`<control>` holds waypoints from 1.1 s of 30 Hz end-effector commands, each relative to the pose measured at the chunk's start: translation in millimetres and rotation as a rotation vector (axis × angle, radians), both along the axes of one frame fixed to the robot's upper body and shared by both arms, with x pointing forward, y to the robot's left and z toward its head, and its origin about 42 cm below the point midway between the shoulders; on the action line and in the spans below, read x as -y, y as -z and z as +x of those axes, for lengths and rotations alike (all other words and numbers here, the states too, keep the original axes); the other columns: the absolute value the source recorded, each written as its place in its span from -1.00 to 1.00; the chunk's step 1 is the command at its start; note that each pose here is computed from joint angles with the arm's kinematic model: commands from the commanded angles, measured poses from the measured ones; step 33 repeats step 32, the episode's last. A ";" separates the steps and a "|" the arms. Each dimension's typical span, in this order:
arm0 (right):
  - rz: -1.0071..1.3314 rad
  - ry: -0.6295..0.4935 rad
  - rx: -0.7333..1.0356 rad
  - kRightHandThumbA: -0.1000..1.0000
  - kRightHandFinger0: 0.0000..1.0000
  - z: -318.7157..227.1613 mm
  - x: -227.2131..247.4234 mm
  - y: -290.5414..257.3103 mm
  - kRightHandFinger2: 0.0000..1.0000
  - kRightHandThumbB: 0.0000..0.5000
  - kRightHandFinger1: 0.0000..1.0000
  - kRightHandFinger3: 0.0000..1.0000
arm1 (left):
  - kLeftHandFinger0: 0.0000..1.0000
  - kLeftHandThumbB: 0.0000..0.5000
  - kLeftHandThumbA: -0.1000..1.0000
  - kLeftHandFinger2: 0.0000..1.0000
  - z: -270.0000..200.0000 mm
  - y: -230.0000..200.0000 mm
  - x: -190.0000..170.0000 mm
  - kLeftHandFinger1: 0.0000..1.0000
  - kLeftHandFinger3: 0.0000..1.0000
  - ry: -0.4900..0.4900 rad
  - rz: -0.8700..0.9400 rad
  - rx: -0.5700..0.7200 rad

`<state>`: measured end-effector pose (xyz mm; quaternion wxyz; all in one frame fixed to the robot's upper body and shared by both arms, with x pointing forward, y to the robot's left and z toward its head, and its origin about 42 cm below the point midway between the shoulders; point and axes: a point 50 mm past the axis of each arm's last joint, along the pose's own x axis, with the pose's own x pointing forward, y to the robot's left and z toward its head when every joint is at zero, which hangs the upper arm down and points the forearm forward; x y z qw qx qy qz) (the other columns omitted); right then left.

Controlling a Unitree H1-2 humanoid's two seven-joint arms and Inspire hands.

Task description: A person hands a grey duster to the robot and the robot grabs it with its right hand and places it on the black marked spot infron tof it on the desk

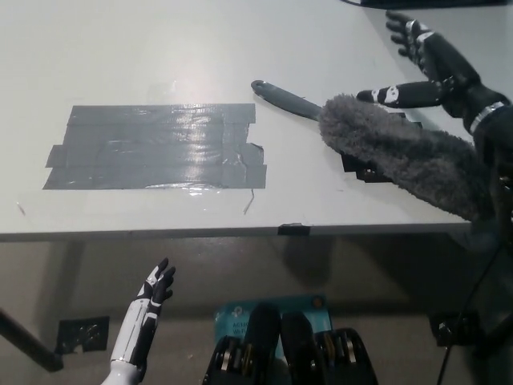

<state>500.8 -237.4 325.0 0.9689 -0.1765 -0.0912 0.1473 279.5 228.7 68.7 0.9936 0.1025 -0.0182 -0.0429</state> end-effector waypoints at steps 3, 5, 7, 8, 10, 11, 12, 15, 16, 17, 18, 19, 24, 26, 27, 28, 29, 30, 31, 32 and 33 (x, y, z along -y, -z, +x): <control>0.222 -0.387 0.707 1.00 1.00 -198.8 -9.9 -128.4 1.00 0.99 1.00 1.00 | 1.00 -0.42 0.98 1.00 16.9 -25.7 -2.2 1.00 1.00 0.008 0.022 0.101; 0.219 -0.357 0.697 1.00 1.00 -222.3 -12.8 -95.1 1.00 1.00 1.00 1.00 | 1.00 -0.40 0.99 1.00 17.8 -25.1 -2.0 1.00 1.00 0.011 0.023 0.106; 0.213 -0.329 0.677 1.00 1.00 -232.6 -13.2 -77.7 1.00 1.00 1.00 1.00 | 1.00 -0.39 1.00 1.00 19.2 -25.6 -2.0 1.00 1.00 0.014 0.023 0.107; 0.224 -0.316 0.648 1.00 1.00 -238.3 -13.9 -61.6 1.00 0.94 1.00 1.00 | 1.00 -0.41 1.00 1.00 19.9 -26.3 -2.0 1.00 1.00 0.015 0.025 0.105; 0.235 -0.271 0.592 1.00 1.00 -244.0 -18.4 -27.8 1.00 0.89 1.00 1.00 | 1.00 -0.40 1.00 1.00 20.6 -25.9 -2.7 1.00 1.00 0.016 0.030 0.106; 0.246 -0.253 0.551 1.00 1.00 -245.7 -21.4 -8.8 1.00 0.87 1.00 1.00 | 1.00 -0.39 1.00 1.00 20.0 -25.3 -3.4 1.00 1.00 0.016 0.030 0.106; 0.257 -0.237 0.504 1.00 1.00 -246.9 -23.0 7.6 1.00 0.83 1.00 1.00 | 1.00 -0.38 1.00 1.00 19.2 -24.8 -4.0 1.00 1.00 0.016 0.028 0.104; 0.292 -0.170 0.378 1.00 1.00 -246.1 -23.7 51.9 1.00 0.68 1.00 1.00 | 1.00 -0.41 1.00 1.00 16.7 -22.5 -4.4 1.00 1.00 0.014 0.021 0.095; 0.298 -0.130 0.341 1.00 1.00 -241.0 -23.1 73.5 1.00 0.55 1.00 1.00 | 1.00 -0.41 1.00 1.00 15.9 -22.1 -4.5 1.00 1.00 0.012 0.022 0.092; 0.321 -0.095 0.291 1.00 1.00 -236.0 -23.8 93.7 1.00 0.49 1.00 1.00 | 1.00 -0.43 1.00 1.00 14.3 -21.4 -4.4 1.00 1.00 0.012 0.026 0.089; 0.358 -0.075 0.233 1.00 1.00 -231.1 -25.4 109.9 1.00 0.46 1.00 1.00 | 1.00 -0.43 1.00 1.00 12.7 -20.0 -3.8 1.00 1.00 0.012 0.023 0.088; 0.399 -0.061 0.183 1.00 1.00 -228.0 -27.7 123.8 1.00 0.44 1.00 1.00 | 1.00 -0.42 1.00 1.00 11.7 -19.0 -3.1 1.00 1.00 0.012 0.021 0.086; 0.436 -0.014 -0.025 1.00 1.00 -215.6 -43.8 186.3 1.00 -0.07 1.00 1.00 | 1.00 -0.42 0.98 1.00 3.7 -11.6 1.5 1.00 1.00 0.010 0.005 0.071; 0.410 -0.015 -0.121 1.00 1.00 -213.1 -53.5 211.9 1.00 -0.13 1.00 1.00 | 1.00 -0.41 0.98 1.00 0.3 -10.7 -0.3 1.00 1.00 0.001 0.005 0.062; 0.398 -0.018 -0.140 1.00 1.00 -212.5 -55.5 219.2 1.00 -0.05 1.00 1.00 | 1.00 -0.41 0.98 1.00 -0.8 -10.5 -0.9 1.00 1.00 -0.001 0.005 0.062; 0.387 -0.022 -0.158 1.00 1.00 -213.2 -54.8 225.7 1.00 -0.02 1.00 1.00 | 1.00 -0.42 0.97 1.00 -2.2 -9.5 0.8 1.00 1.00 -0.002 0.002 0.061; 0.378 -0.021 -0.177 1.00 1.00 -212.8 -54.0 232.5 1.00 -0.01 1.00 1.00 | 1.00 -0.42 0.97 1.00 -1.8 -8.9 1.3 1.00 1.00 0.000 0.003 0.063; 0.384 -0.022 -0.197 1.00 1.00 -212.1 -53.8 237.7 1.00 -0.03 1.00 1.00 | 1.00 -0.39 0.98 1.00 -0.4 -9.0 1.5 1.00 1.00 -0.001 0.003 0.067; 0.392 -0.027 -0.210 1.00 1.00 -211.5 -54.0 240.2 1.00 -0.04 1.00 1.00 | 1.00 -0.39 0.97 1.00 0.7 -9.5 1.1 1.00 1.00 -0.003 0.002 0.070; 0.392 -0.027 -0.210 1.00 1.00 -211.5 -54.0 240.2 1.00 -0.04 1.00 1.00 | 1.00 -0.39 0.97 1.00 0.7 -9.5 1.1 1.00 1.00 -0.003 0.002 0.070; 0.392 -0.027 -0.210 1.00 1.00 -211.5 -54.0 240.2 1.00 -0.04 1.00 1.00 | 1.00 -0.39 0.97 1.00 0.7 -9.5 1.1 1.00 1.00 -0.003 0.002 0.070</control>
